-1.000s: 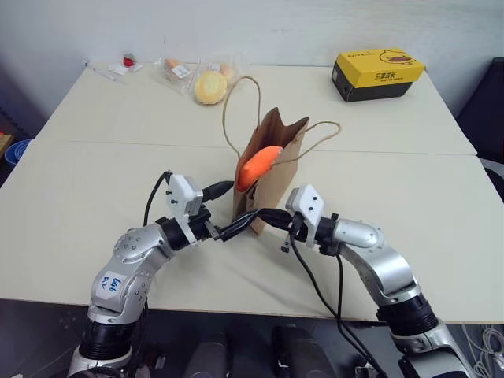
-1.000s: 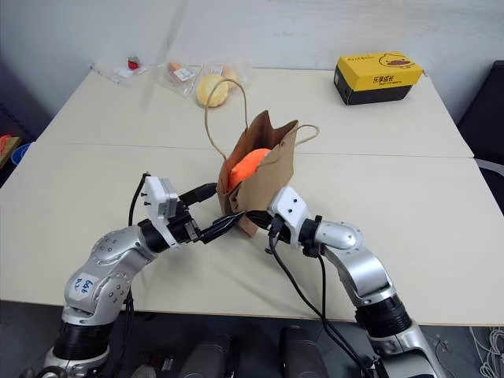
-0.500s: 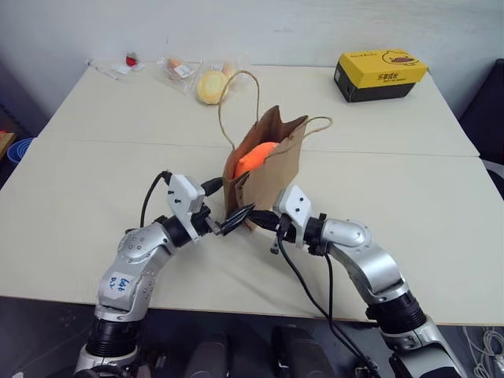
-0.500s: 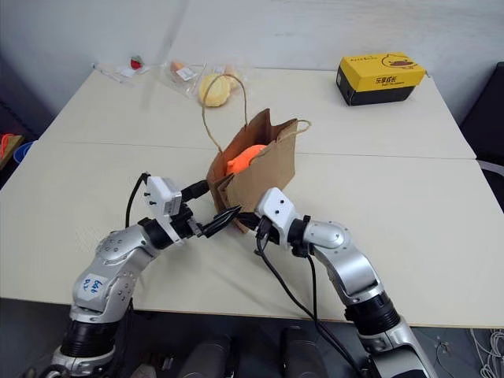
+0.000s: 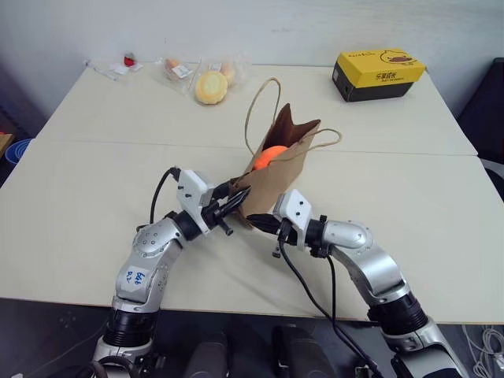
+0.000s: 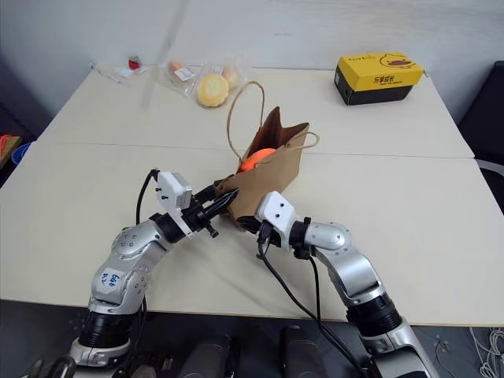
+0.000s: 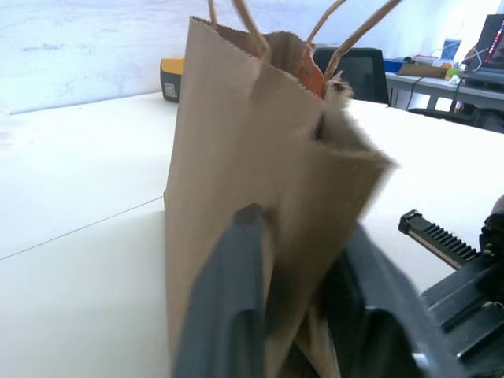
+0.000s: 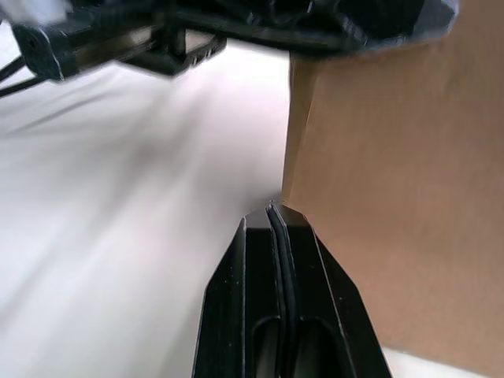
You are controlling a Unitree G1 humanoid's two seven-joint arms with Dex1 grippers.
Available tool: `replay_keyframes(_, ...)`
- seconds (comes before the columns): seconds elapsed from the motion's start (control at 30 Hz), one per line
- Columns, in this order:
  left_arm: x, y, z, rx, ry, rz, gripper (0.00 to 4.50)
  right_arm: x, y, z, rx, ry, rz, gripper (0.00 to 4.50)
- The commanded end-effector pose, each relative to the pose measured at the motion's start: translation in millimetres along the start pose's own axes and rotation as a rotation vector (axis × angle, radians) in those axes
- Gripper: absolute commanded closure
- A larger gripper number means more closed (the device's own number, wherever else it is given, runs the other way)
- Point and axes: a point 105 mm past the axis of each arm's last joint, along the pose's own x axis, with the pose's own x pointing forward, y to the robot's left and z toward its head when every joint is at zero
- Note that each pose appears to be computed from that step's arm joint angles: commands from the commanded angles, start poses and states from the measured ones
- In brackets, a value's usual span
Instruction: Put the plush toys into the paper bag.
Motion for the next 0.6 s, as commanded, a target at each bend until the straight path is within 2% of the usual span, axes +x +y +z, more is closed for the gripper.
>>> replay_keyframes(0.03, -2.9, 6.1, 20.0, -0.001, -0.085, -0.064, 4.47, -20.1, -2.5, 18.1, -0.038, -0.074, -0.015, 4.50)
replay_keyframes(0.17, -9.4, 0.5, 36.4, -0.051, -0.115, -0.300, 4.47, -67.3, -6.7, 18.3, -0.068, -0.057, -0.059, 4.50)
replay_keyframes(0.3, -13.5, -3.2, 44.8, -0.026, -0.075, -0.527, 4.47, -137.3, -16.8, 15.4, -0.060, 0.034, -0.145, 4.50)
replay_keyframes(0.4, -13.7, -3.7, 40.3, 0.045, -0.031, -0.639, 4.47, -183.0, -17.0, 8.2, -0.099, 0.089, -0.173, 4.50)
replay_keyframes(0.47, -14.3, -1.0, 33.0, 0.071, -0.004, -0.679, 4.47, -207.7, -23.6, 1.2, -0.034, 0.087, -0.282, 4.50)
replay_keyframes(0.6, -17.0, 6.5, 16.3, 0.116, 0.036, -0.693, 4.47, -234.6, -22.7, -18.0, -0.030, 0.131, -0.367, 4.50)
